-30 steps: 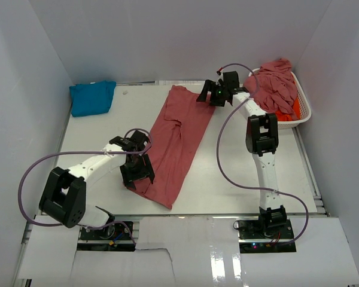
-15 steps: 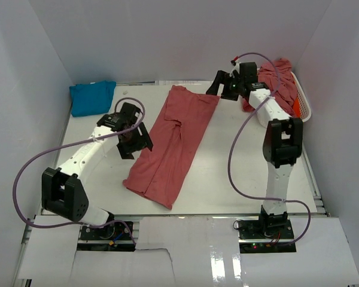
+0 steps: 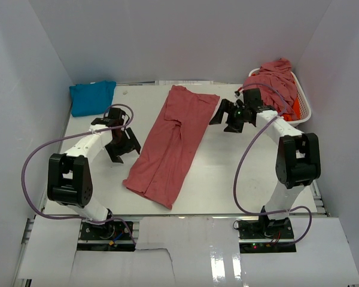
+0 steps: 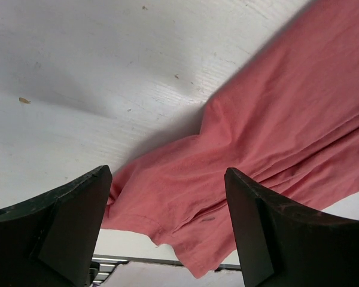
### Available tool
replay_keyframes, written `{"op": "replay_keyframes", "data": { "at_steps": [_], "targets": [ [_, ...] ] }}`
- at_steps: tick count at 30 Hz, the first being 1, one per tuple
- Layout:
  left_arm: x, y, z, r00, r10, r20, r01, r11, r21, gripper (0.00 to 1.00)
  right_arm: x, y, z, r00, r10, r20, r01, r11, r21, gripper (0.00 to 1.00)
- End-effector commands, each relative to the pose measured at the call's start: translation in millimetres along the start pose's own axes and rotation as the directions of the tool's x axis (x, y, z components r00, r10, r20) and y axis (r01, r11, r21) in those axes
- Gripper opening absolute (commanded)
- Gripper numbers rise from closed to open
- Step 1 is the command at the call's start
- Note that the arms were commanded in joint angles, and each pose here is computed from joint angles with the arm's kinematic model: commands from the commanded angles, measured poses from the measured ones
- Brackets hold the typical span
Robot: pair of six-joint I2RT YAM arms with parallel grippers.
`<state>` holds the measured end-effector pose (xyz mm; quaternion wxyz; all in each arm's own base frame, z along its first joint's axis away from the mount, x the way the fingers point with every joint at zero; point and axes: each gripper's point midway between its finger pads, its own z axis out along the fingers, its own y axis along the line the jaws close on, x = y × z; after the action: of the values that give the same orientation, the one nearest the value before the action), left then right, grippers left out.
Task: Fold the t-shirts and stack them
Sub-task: Rotate the tshirt 80 degrees
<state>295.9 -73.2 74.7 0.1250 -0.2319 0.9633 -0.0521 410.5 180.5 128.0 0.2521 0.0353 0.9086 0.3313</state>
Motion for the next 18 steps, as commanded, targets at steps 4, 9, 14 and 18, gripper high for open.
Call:
{"op": "replay_keyframes", "data": {
  "at_steps": [4, 9, 14, 18],
  "targets": [
    [-7, -7, -1, 0.999, 0.014, 0.049, -0.017, 0.998, 0.053, 0.87, 3, -2, 15, 0.999, 0.006, -0.039, -0.006, 1.000, 0.005, 0.97],
    [1, -2, -2, 0.999, 0.018, 0.041, -0.020, 0.999, 0.049, 0.87, 3, -10, 36, 0.998, 0.011, -0.067, -0.010, 1.000, 0.018, 0.97],
    [7, 12, 7, 0.999, 0.022, 0.046, -0.022, 1.000, -0.001, 0.87, 6, -21, 60, 0.995, 0.015, -0.099, -0.012, 0.999, 0.039, 0.97],
    [7, 15, 13, 0.999, 0.021, 0.048, -0.022, 1.000, 0.007, 0.87, 5, -27, 78, 0.993, 0.009, -0.116, -0.002, 0.999, 0.053, 0.97]
  ]
}}
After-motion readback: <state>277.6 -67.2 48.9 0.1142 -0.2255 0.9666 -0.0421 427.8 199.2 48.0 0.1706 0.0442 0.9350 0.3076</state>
